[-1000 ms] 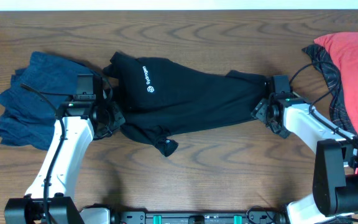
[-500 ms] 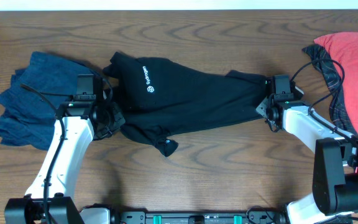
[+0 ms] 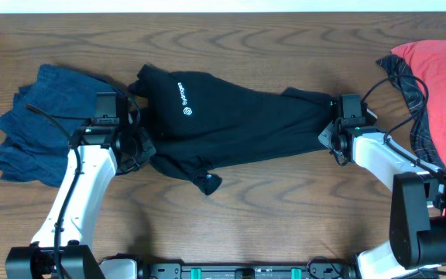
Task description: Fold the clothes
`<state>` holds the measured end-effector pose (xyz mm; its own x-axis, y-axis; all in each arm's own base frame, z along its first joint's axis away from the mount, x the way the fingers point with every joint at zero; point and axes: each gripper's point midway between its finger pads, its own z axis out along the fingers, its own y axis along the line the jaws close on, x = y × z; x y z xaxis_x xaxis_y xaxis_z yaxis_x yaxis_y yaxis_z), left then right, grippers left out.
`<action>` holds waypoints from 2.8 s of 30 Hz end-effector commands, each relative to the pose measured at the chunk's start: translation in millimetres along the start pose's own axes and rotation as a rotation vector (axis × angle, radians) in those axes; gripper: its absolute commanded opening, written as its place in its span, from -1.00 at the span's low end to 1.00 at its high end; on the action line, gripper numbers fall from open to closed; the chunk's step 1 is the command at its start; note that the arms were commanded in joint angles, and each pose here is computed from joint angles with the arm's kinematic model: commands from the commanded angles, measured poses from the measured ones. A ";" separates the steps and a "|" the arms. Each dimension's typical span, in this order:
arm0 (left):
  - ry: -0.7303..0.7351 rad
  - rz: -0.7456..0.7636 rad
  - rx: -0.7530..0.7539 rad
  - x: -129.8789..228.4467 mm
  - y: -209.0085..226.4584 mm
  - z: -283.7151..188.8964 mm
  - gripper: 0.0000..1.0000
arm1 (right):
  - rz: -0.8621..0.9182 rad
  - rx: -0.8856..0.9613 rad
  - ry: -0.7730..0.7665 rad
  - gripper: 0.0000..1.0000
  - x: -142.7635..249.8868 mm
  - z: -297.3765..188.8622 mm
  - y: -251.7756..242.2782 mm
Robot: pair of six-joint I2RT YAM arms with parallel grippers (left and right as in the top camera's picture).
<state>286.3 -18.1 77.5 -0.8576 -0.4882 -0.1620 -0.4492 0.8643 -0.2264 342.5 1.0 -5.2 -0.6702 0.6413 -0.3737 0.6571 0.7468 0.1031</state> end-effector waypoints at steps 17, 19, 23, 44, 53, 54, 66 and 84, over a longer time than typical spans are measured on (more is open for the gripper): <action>-0.243 0.072 0.128 -58.1 -32.5 -8.3 -0.88 | 0.081 0.427 0.235 -0.98 30.6 -23.5 -145.5; -0.255 0.082 0.156 -60.7 -39.5 -9.9 -0.67 | 0.083 0.425 0.232 -0.98 29.6 -23.8 -145.5; -0.182 0.090 0.128 -41.6 -35.9 -4.4 0.37 | 0.086 0.419 0.225 -0.98 28.1 -22.9 -144.3; -0.088 0.348 0.146 29.3 -58.7 43.7 0.38 | 0.090 0.406 0.216 -0.98 26.0 -21.2 -141.7; -0.169 0.492 0.198 26.9 -76.0 48.6 0.22 | 0.090 0.406 0.216 -0.98 26.0 -21.1 -141.7; -0.164 0.507 0.197 28.9 -76.0 49.1 0.20 | 0.090 0.406 0.216 -0.98 26.0 -21.1 -141.7; -0.128 0.609 0.213 49.7 -75.1 31.2 0.12 | 0.093 0.400 0.207 -0.98 24.0 -20.0 -140.4; -0.060 0.739 0.217 68.8 -84.8 65.2 0.31 | 0.093 0.397 0.215 -0.98 25.6 -20.2 -140.0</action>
<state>285.4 -128.3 34.3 -0.8965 0.1653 -0.4111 0.2738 0.9361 -0.2207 235.9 -79.7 -4.5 -0.6306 0.7528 -0.1889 0.7741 0.5923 -0.2235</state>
